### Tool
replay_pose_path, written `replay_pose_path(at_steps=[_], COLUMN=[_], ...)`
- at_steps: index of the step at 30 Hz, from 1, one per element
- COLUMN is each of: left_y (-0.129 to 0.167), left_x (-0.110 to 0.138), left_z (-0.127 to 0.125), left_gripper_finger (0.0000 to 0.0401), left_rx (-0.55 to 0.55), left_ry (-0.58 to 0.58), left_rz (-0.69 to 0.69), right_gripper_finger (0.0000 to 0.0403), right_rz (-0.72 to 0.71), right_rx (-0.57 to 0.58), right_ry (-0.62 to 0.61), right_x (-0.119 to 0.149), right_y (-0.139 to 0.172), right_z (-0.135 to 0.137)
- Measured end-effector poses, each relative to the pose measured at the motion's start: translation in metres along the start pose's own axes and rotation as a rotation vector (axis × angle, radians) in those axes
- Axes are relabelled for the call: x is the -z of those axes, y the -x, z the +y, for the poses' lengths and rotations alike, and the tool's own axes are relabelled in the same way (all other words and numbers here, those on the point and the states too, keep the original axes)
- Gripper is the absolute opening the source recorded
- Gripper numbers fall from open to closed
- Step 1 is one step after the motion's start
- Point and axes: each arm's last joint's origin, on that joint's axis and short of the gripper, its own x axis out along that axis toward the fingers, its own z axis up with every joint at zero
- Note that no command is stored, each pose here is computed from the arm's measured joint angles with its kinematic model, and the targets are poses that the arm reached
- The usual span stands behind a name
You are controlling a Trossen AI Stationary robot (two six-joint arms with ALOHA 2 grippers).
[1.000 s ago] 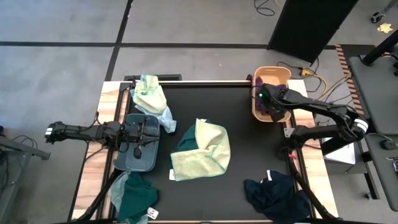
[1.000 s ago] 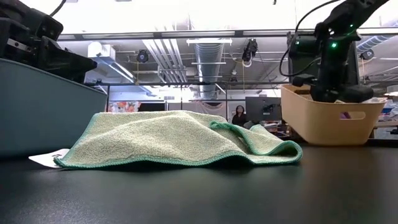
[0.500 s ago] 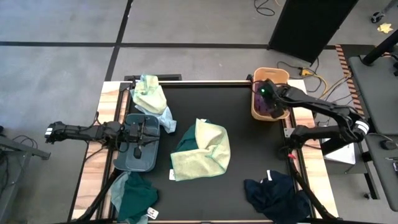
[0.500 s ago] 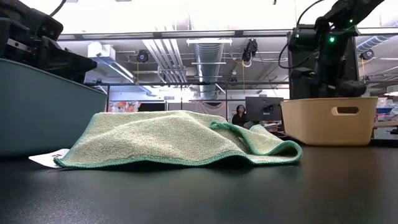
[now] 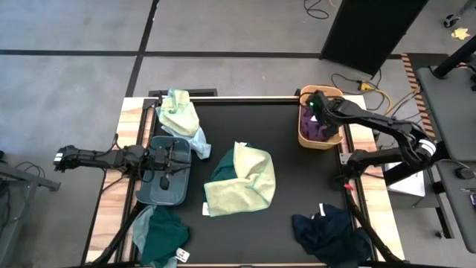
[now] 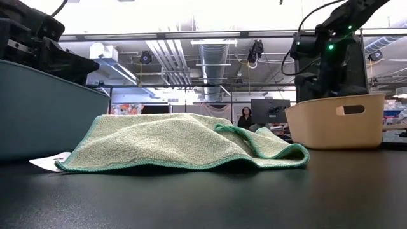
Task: Sort towels by color in basket
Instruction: Put the dark blue towel into the orange bin
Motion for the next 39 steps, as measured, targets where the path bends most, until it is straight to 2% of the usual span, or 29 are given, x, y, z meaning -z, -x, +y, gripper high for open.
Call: replay_pose_path(at_steps=[2, 5, 9, 12, 16, 19, 21, 24, 26, 29, 33, 36, 39], left_y=[0.000, 0.000, 0.000, 0.000, 0.000, 0.000, 0.000, 0.000, 0.000, 0.000, 0.000, 0.000, 0.000], left_x=[0.000, 0.000, 0.000, 0.000, 0.000, 0.000, 0.000, 0.000, 0.000, 0.000, 0.000, 0.000, 0.000], left_z=[0.000, 0.000, 0.000, 0.000, 0.000, 0.000, 0.000, 0.000, 0.000, 0.000, 0.000, 0.000, 0.000], left_gripper_finger=[0.0039, 0.0039, 0.0039, 0.0039, 0.0039, 0.0039, 0.0039, 0.0039, 0.0039, 0.0039, 0.0039, 0.0039, 0.0039], left_rx=[0.000, 0.000, 0.000, 0.000, 0.000, 0.000, 0.000, 0.000, 0.000, 0.000, 0.000, 0.000, 0.000], left_ry=[0.000, 0.000, 0.000, 0.000, 0.000, 0.000, 0.000, 0.000, 0.000, 0.000, 0.000, 0.000, 0.000], left_rz=[0.000, 0.000, 0.000, 0.000, 0.000, 0.000, 0.000, 0.000, 0.000, 0.000, 0.000, 0.000, 0.000], right_gripper_finger=[0.0089, 0.0095, 0.0094, 0.0087, 0.0076, 0.0073, 0.0076, 0.0092, 0.0106, 0.0128, 0.0162, 0.0188, 0.0213], right_rz=[-0.028, -0.055, 0.039, 0.175, 0.346, 0.490, 0.608, 0.799, 0.874, 0.942, 1.026, 1.036, 1.005], right_rx=[-0.043, -0.181, -0.349, -0.424, -0.458, -0.433, -0.409, -0.318, -0.250, -0.157, 0.029, 0.126, 0.144], right_ry=[0.064, 0.241, 0.625, 0.845, 0.997, 1.122, 1.249, 1.434, 1.556, 1.740, 1.952, 2.003, 2.028], right_x=[0.001, 0.011, 0.036, 0.063, 0.098, 0.122, 0.137, 0.156, 0.165, 0.173, 0.173, 0.173, 0.174], right_y=[0.010, 0.040, 0.091, 0.130, 0.173, 0.196, 0.212, 0.234, 0.245, 0.255, 0.259, 0.260, 0.257], right_z=[0.002, 0.008, 0.006, -0.013, -0.053, -0.088, -0.113, -0.151, -0.180, -0.223, -0.277, -0.304, -0.320])
